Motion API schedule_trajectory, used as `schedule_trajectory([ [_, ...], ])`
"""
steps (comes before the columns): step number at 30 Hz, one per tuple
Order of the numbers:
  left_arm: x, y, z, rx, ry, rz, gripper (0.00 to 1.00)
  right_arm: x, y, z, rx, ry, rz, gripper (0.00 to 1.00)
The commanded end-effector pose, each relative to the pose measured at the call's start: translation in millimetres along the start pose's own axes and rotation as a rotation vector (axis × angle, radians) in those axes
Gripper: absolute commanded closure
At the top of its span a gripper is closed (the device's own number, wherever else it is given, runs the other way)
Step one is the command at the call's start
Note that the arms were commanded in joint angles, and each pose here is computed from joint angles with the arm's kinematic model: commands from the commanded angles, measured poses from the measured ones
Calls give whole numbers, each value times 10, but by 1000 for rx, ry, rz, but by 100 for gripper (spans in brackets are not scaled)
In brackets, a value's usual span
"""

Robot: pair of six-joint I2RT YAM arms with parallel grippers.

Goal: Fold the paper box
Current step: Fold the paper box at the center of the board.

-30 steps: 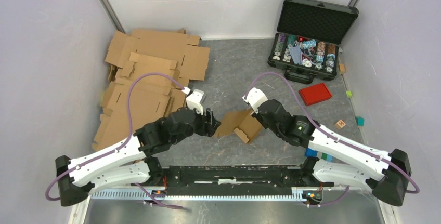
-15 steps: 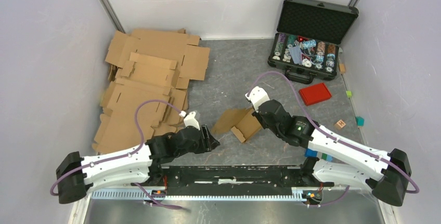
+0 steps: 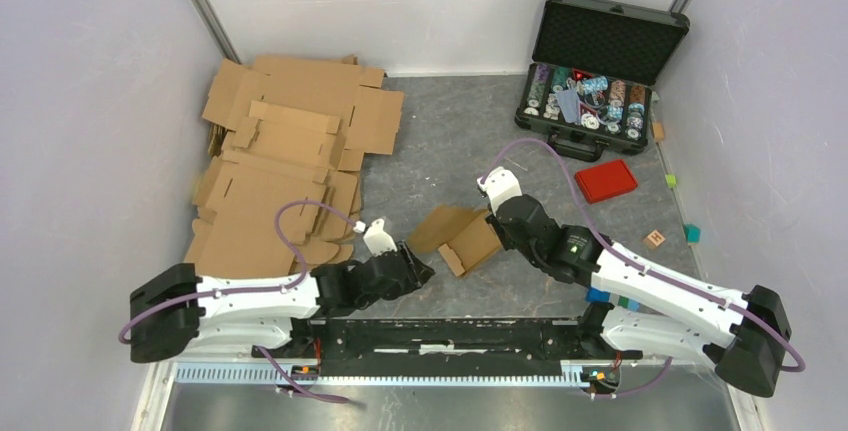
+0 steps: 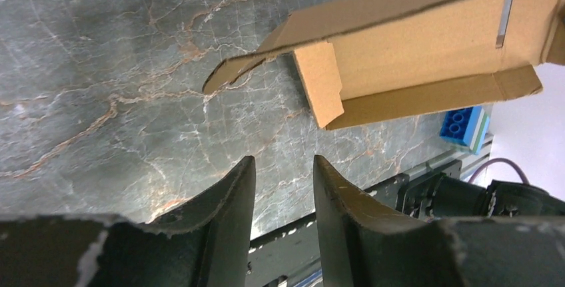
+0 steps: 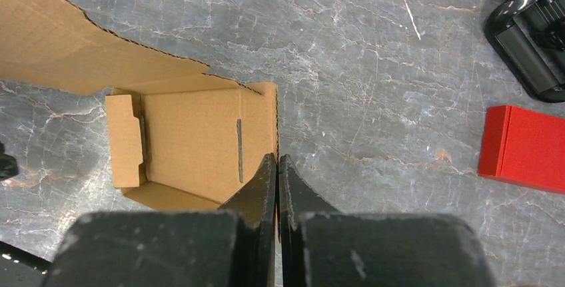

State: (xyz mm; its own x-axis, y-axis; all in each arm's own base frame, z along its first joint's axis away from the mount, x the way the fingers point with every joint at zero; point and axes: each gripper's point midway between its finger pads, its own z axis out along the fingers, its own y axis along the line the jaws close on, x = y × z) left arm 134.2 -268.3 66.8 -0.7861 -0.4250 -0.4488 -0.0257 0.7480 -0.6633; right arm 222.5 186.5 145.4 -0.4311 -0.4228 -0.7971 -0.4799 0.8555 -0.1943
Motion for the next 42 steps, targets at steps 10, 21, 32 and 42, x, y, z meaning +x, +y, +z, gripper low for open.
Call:
schedule_trajectory([
  [10, -17, -156, 328, 56, -88, -225, 52, -126, 13, -35, -12, -48, 53, 100],
  [21, 27, -175, 478, 104, -115, -314, 58, -141, 27, -47, -23, -56, 60, 100],
  [32, 19, -165, 566, 82, -145, -291, 57, -126, 34, -45, -27, -52, 60, 100],
  [42, 6, -252, 608, 111, -155, -272, 59, -106, 48, -44, -35, -51, 58, 100],
])
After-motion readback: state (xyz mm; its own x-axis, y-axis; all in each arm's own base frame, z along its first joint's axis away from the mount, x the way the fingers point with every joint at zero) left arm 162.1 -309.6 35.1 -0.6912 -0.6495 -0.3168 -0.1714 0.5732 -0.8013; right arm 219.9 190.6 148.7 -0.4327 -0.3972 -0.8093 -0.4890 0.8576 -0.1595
